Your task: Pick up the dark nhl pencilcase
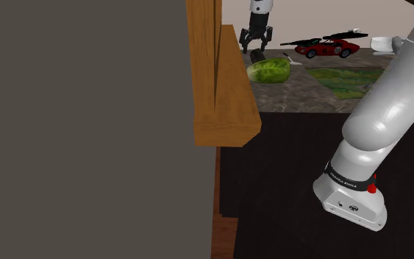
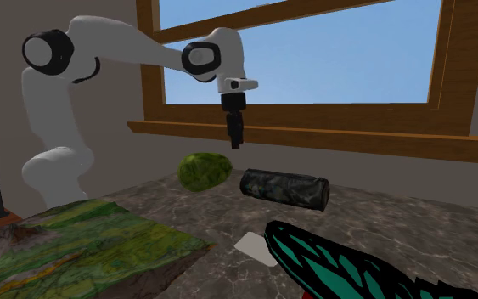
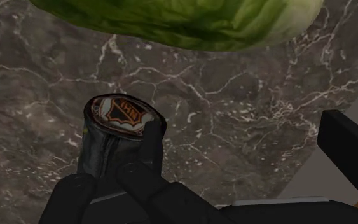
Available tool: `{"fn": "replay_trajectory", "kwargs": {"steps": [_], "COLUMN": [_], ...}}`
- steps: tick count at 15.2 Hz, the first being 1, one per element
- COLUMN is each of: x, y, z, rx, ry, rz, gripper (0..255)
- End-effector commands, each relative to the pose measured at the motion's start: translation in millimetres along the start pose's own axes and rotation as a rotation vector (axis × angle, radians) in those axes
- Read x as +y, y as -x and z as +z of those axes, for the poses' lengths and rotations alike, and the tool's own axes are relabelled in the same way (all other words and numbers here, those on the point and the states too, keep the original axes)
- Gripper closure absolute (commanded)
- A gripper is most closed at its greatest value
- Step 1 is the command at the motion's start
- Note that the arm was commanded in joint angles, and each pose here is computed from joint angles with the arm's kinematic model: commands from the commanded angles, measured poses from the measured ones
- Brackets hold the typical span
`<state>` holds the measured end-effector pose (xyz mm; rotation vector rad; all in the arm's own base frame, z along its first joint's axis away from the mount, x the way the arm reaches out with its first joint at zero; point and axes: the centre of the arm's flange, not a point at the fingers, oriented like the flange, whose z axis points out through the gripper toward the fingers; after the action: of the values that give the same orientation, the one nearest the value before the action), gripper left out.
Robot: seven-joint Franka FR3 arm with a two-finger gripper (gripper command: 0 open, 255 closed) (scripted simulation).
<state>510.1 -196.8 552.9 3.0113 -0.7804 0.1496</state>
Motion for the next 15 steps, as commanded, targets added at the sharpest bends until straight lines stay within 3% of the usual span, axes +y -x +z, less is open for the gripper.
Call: {"fn": "replay_trajectory", "kwargs": {"steps": [1, 15], "x": [15, 135], "y": [-23, -143], "z": [2, 37], "rx": [-0.002, -0.014], "ry": [-0.001, -0.009], "rz": [0.052, 0.381], "gripper": [0, 0]}}
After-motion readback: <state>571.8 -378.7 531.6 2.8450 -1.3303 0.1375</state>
